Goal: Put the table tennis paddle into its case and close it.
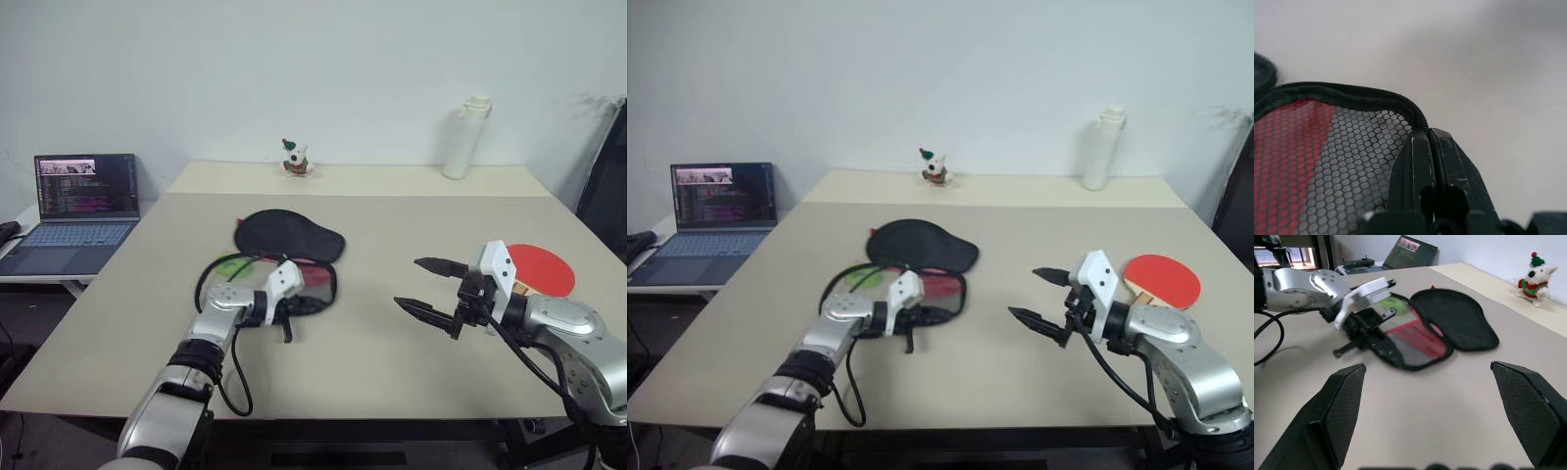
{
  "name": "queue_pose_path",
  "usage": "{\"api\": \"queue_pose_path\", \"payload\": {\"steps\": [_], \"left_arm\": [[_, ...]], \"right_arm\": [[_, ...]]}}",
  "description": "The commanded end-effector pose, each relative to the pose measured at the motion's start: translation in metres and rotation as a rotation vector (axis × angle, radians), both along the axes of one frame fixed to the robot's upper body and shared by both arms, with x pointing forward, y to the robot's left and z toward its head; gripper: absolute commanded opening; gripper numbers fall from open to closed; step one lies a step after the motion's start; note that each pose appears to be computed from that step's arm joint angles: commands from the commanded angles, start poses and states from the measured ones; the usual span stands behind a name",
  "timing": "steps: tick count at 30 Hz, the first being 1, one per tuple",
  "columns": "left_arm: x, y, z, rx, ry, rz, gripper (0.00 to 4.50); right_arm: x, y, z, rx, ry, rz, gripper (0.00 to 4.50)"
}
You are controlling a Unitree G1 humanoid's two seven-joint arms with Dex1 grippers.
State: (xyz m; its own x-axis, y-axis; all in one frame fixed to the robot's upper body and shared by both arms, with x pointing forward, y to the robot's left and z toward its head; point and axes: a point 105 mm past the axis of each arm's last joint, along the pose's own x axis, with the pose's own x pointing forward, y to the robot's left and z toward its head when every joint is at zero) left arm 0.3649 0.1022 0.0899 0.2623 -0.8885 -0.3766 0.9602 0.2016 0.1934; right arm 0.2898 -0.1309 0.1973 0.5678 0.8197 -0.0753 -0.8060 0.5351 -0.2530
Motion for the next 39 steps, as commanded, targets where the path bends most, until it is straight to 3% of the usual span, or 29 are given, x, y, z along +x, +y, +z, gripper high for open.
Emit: {"api": "queue_pose_path", "payload": {"steps": [1, 5, 8, 13, 18, 21, 29, 32, 34, 39], "left_arm": [[-0.030, -0.023, 0.002, 0.039, 0.022, -0.240, 0.04], [-0.057, -0.018, -0.007, 0.170, 0.059, -0.455, 0.04], [-0.063, -0.001, -0.012, 0.272, 0.069, -0.513, 0.04], [-0.057, 0.045, -0.017, 0.540, -0.013, -0.580, 0.04], [-0.044, 0.067, -0.016, 0.670, -0.096, -0.599, 0.04], [-0.041, 0.071, -0.020, 0.689, -0.152, -0.596, 0.04], [-0.037, 0.058, -0.019, 0.545, -0.208, -0.508, 0.04], [-0.033, 0.056, -0.015, 0.504, -0.220, -0.462, 0.64], [-0.031, 0.055, -0.012, 0.476, -0.235, -0.435, 1.35], [-0.025, 0.056, 0.026, 0.108, -0.066, -0.149, 3.03]], "right_arm": [[-0.007, -0.006, 0.012, -0.007, -0.037, -0.005, 4.50], [-0.014, -0.009, 0.009, -0.013, -0.023, -0.017, 4.50], [-0.018, -0.009, 0.008, -0.013, -0.016, -0.024, 4.50], [-0.020, -0.007, 0.006, -0.008, -0.007, -0.030, 4.50], [-0.018, -0.005, 0.004, 0.000, -0.003, -0.025, 4.50], [-0.016, -0.003, 0.003, 0.002, -0.003, -0.011, 4.50], [-0.012, 0.000, 0.001, -0.004, 0.001, 0.019, 4.50], [-0.010, 0.002, 0.000, -0.003, 0.005, 0.028, 4.50], [-0.009, 0.003, 0.000, 0.000, 0.007, 0.030, 4.50], [0.006, 0.009, 0.002, 0.071, 0.047, 0.012, 4.50]]}}
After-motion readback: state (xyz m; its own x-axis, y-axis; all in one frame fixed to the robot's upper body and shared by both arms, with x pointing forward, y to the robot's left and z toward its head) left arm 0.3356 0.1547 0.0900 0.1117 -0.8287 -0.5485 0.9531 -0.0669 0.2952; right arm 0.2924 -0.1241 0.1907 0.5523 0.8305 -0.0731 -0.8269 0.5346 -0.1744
